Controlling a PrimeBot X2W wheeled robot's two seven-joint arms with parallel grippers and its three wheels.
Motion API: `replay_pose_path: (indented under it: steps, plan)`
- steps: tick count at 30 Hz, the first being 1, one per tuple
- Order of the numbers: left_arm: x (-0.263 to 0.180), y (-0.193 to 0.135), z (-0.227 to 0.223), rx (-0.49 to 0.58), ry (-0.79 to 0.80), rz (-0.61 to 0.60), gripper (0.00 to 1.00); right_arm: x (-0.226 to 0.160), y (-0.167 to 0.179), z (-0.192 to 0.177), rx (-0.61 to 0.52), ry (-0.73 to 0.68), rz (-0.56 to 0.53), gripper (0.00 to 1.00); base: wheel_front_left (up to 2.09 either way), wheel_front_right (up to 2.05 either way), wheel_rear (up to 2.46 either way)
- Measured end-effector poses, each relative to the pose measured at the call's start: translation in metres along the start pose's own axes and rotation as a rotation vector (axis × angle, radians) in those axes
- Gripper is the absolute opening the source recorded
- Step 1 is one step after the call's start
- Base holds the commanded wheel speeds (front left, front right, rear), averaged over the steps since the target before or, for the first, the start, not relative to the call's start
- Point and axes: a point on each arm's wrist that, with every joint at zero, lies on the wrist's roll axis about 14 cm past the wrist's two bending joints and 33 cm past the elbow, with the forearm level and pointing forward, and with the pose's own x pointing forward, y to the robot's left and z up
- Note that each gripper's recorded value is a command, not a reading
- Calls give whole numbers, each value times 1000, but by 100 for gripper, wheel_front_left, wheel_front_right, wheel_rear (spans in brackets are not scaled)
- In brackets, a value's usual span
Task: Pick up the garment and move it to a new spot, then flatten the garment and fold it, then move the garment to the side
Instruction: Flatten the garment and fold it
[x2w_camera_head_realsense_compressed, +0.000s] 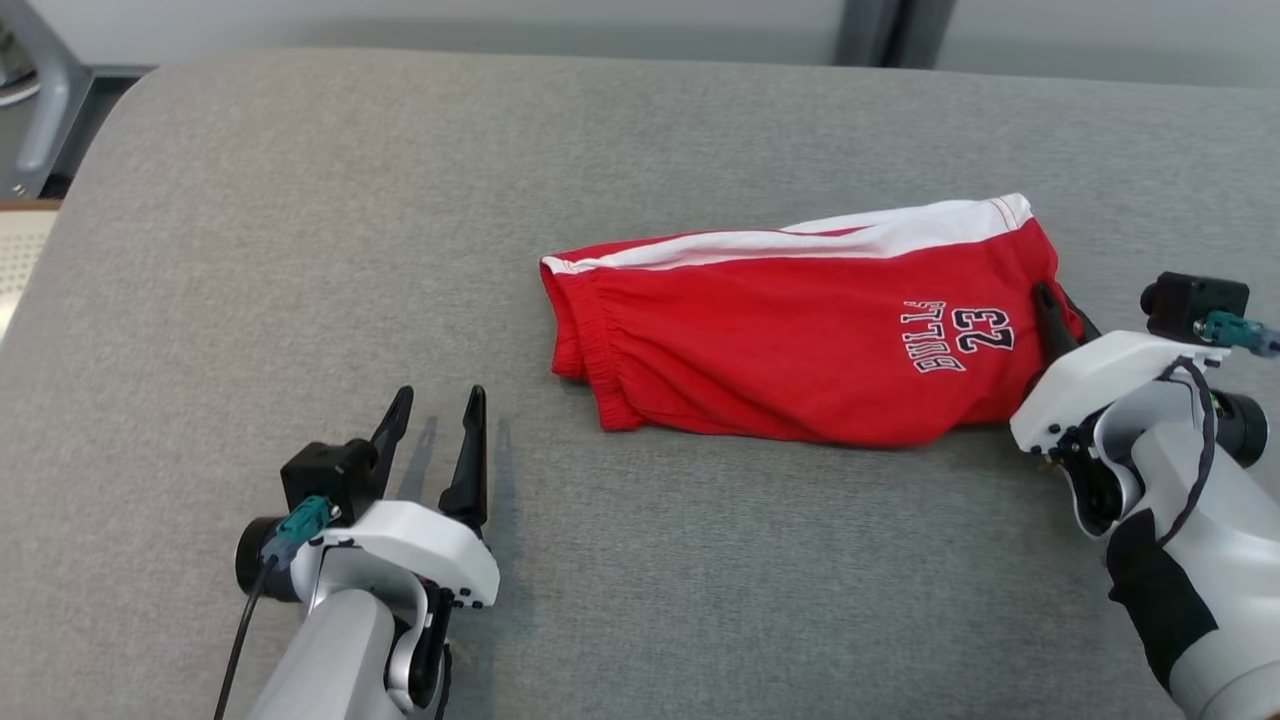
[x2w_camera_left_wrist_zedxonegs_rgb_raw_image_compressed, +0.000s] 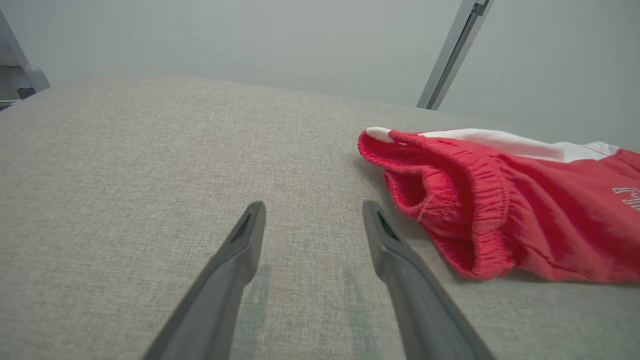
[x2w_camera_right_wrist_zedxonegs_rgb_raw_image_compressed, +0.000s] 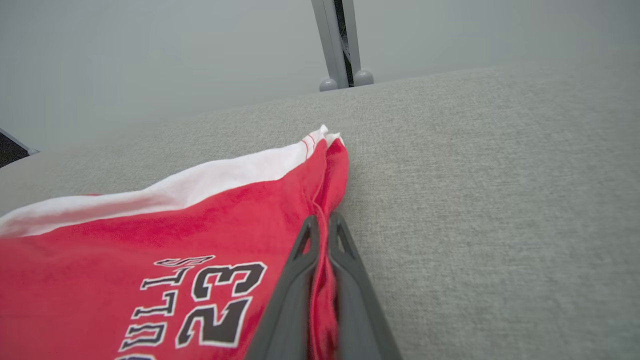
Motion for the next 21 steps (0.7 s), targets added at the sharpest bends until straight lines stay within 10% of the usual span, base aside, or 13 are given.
replay_pose_path:
  steps: [11,21]
  plan:
    - [-11,-21,-11,28,16,-68,100,-38,-44,20,45,-99,-94,0,0,0,0]
    - [-27,-10,-9,15,7,-39,100,-22,75,64,-24,-238,211,0,0,0,0]
